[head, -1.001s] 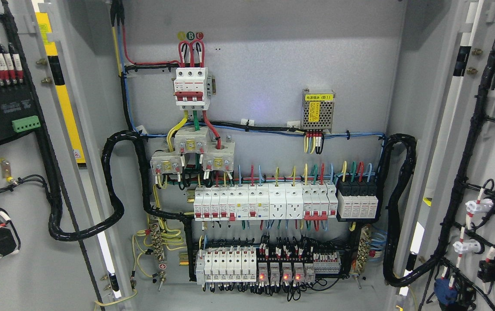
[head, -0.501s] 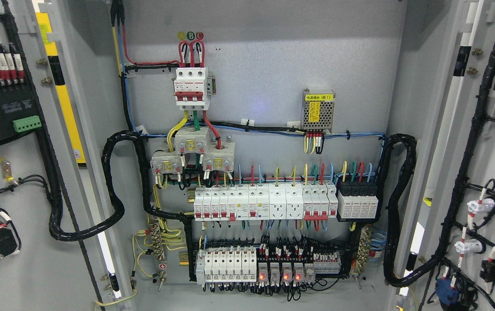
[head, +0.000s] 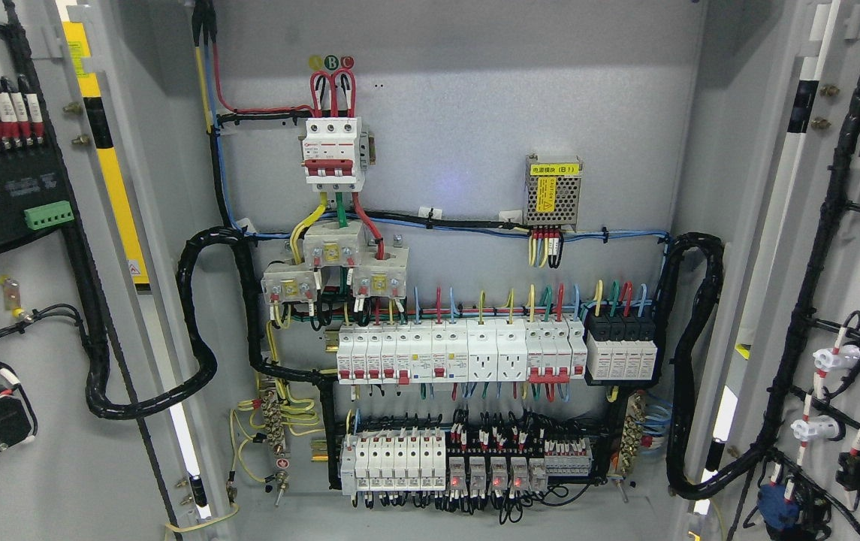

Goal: Open door with both hands

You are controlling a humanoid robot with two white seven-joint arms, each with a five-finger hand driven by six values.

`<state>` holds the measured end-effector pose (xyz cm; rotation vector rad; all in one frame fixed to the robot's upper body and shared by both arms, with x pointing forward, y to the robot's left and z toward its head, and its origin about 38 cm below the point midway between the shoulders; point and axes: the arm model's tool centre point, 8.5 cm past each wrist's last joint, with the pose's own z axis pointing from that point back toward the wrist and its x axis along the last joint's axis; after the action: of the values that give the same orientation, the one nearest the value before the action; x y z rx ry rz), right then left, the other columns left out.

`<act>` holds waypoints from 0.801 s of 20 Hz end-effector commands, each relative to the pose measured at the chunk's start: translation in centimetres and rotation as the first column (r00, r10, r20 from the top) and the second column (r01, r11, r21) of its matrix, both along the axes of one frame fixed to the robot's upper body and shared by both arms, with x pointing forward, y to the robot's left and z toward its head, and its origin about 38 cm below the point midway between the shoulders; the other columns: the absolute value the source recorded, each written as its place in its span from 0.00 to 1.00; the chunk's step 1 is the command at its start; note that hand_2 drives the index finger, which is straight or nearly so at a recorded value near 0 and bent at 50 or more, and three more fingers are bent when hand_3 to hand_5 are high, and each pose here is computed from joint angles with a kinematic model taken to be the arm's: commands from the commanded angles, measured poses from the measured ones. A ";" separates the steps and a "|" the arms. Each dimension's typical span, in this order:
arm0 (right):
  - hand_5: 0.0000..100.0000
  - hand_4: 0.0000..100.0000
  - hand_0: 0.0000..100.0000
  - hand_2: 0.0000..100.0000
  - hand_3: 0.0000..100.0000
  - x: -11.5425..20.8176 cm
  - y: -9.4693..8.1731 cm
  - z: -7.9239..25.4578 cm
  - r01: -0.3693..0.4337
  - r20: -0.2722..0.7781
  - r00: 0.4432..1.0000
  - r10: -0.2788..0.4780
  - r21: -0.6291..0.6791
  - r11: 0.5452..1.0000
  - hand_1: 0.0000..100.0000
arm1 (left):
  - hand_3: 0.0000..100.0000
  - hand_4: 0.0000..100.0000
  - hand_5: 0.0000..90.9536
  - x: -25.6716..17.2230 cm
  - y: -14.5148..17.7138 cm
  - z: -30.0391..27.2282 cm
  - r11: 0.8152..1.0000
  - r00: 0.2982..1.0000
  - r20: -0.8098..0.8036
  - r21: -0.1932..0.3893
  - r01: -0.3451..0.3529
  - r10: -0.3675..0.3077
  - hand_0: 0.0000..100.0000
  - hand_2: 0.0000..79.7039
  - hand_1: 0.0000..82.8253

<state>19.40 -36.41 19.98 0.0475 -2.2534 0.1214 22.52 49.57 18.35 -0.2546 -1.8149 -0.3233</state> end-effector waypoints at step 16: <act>0.00 0.00 0.21 0.00 0.00 -0.1 7.9 -12.9 -0.207 -0.361 0.895 0.262 0.183 0.961 0.11 | 0.26 0.03 0.00 -5.7 -13.8 -14.4 0.997 0.973 -0.214 -0.021 0.081 -0.083 0.00 0.20 0.22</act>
<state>20.26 -31.59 14.10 0.2749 -2.0748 0.1108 19.95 43.84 13.18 -0.2339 -1.7547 -0.4361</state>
